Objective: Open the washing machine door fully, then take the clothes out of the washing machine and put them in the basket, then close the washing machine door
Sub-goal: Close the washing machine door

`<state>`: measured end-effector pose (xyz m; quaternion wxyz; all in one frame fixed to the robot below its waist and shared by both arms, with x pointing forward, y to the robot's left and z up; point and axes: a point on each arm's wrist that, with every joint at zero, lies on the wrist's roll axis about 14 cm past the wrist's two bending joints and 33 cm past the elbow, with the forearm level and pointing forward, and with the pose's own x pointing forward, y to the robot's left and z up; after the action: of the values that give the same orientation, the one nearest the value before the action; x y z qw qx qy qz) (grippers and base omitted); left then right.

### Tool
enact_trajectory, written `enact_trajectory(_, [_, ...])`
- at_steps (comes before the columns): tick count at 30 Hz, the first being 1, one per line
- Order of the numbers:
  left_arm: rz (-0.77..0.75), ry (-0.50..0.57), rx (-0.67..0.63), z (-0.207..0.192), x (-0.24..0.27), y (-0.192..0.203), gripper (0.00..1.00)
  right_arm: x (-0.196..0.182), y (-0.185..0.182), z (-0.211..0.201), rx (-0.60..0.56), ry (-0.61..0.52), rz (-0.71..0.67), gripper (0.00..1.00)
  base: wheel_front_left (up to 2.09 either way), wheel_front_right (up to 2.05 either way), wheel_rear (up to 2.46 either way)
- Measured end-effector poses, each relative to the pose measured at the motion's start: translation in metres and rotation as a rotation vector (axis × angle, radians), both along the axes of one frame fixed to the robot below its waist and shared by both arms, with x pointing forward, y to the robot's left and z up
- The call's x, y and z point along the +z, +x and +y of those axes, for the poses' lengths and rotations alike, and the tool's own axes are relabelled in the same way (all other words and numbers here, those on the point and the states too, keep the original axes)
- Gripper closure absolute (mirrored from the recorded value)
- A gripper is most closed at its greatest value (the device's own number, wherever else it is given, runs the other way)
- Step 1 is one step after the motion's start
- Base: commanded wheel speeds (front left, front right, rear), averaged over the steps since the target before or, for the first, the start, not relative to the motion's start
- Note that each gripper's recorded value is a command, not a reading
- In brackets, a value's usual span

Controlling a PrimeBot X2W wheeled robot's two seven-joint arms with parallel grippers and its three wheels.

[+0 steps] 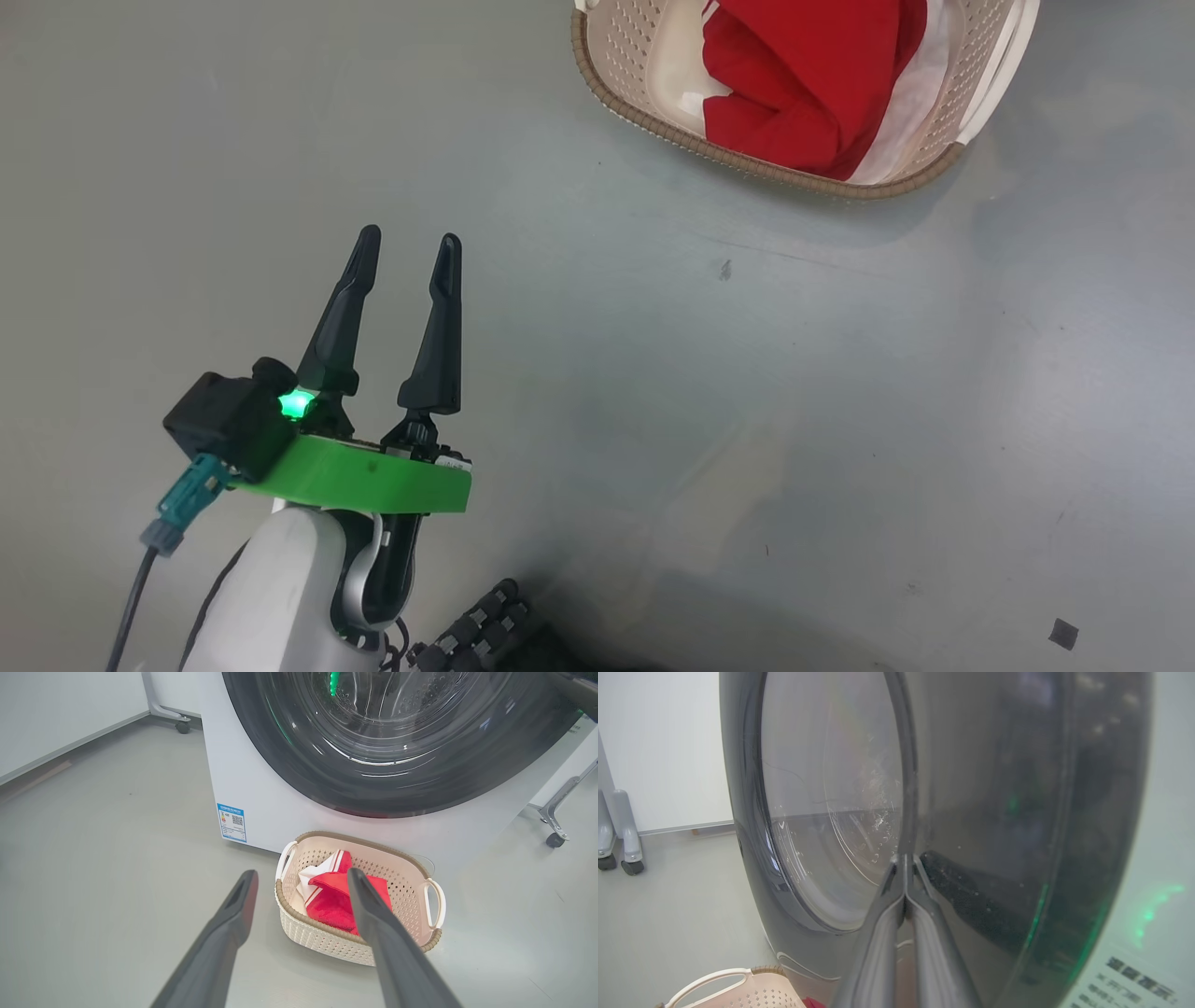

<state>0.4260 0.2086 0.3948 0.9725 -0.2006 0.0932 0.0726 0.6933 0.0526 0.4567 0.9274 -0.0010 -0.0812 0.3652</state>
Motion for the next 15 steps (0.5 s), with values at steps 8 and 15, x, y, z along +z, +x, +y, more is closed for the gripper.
enact_trajectory(8, [-0.02, -0.002, 0.005, 0.002, 0.008, 0.001, 0.0, -0.007, -0.006, -0.004, -0.013, -0.004, 0.02, 1.0, 0.0, 0.0, 0.0])
enact_trajectory(15, [-0.054, 0.028, 0.012, 0.008, 0.022, 0.001, 0.0, -0.027, -0.033, -0.011, -0.014, -0.069, 0.09, 1.0, 0.0, 0.0, 0.0])
